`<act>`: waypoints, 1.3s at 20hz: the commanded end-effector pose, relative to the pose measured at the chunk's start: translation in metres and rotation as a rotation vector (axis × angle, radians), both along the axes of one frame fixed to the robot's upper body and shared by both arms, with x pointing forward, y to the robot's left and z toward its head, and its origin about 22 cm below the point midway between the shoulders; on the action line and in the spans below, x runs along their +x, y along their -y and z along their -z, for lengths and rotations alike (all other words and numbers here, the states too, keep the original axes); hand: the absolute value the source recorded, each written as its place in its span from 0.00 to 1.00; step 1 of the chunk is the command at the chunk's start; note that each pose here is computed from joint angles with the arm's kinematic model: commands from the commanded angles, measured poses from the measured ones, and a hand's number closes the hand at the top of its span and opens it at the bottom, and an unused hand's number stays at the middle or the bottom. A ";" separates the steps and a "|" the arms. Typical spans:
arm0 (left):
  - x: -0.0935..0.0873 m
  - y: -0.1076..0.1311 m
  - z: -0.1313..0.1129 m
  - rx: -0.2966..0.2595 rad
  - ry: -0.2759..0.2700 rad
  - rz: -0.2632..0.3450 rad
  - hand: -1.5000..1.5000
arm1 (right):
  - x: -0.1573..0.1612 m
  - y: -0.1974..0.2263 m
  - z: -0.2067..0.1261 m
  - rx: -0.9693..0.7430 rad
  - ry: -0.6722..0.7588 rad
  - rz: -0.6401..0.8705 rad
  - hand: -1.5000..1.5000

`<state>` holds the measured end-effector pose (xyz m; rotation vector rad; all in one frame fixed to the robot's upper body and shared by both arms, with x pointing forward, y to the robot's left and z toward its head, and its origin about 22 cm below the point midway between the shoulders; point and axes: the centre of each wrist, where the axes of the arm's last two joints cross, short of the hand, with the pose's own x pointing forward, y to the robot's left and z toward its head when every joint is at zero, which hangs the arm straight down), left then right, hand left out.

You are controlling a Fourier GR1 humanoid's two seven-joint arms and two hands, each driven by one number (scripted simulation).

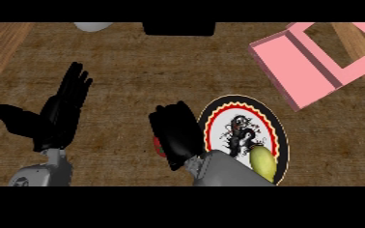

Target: Pick the tomato from the plate and place it in the cardboard box

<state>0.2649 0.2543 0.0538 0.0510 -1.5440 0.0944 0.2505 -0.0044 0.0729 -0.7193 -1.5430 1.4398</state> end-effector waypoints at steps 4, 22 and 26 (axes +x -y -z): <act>0.008 -0.012 0.002 0.002 -0.018 -0.036 0.50 | -0.027 -0.010 -0.066 0.068 0.108 -0.066 1.00; 0.004 -0.007 -0.015 0.003 0.024 -0.031 0.50 | 0.051 0.089 -0.147 0.355 0.285 0.475 1.00; -0.001 -0.003 0.005 0.014 0.015 -0.024 0.50 | 0.076 0.112 -0.156 0.344 0.272 0.537 1.00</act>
